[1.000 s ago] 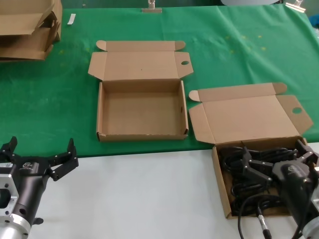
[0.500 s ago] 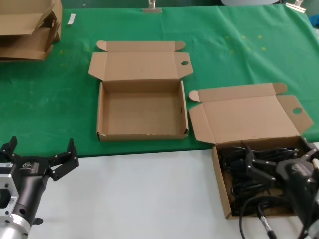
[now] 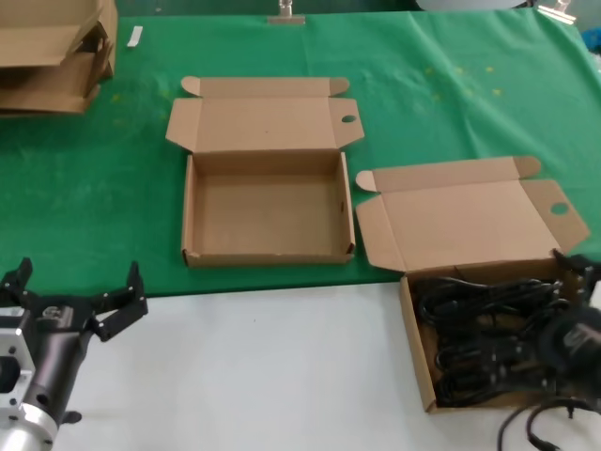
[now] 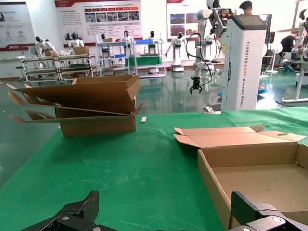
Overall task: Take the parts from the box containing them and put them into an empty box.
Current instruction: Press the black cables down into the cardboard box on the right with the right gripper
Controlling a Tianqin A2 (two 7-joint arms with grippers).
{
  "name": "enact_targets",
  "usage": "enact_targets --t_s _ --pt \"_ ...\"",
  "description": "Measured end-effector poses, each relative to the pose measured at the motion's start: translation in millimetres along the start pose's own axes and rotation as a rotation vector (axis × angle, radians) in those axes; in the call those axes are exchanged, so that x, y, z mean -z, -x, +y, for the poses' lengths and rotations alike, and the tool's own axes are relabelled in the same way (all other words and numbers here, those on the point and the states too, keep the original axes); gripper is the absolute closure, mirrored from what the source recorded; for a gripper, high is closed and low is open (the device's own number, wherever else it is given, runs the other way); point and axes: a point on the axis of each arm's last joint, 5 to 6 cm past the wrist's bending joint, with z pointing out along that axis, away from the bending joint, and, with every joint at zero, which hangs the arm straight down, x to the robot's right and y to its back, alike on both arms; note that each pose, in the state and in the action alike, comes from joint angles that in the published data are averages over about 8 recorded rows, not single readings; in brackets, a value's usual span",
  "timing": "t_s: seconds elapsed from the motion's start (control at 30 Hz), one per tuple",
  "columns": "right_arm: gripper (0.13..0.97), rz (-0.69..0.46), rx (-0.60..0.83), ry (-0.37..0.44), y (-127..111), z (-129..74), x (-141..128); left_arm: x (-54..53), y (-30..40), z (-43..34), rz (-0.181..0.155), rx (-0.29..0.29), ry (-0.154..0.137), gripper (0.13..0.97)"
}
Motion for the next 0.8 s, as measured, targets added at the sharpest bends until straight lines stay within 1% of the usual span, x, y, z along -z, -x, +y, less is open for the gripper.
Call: enact_targets --t_s 0.1,0.23,0.33,0.4,0.6,0.8 --pt "0.130 -0.083 0.184 0.002 -8 4 -2 0.0 0.0 0.0 0.000 0.000 0.000 0.132" --pt "0.130 -0.179 0.419 0.014 -23 8 -11 0.0 0.0 0.0 0.000 0.000 0.000 0.132" --pt "0.130 -0.245 0.565 0.028 -35 5 -20 0.0 0.0 0.0 0.000 0.000 0.000 0.132" --pt "0.130 -0.287 0.645 0.041 -42 0 -26 0.0 0.0 0.0 0.000 0.000 0.000 0.132" --pt "0.130 -0.387 0.803 0.101 -53 -24 -40 0.0 0.0 0.0 0.000 0.000 0.000 0.132" --pt "0.130 -0.422 0.887 0.178 -50 -47 -50 0.0 0.0 0.0 0.000 0.000 0.000 0.132"
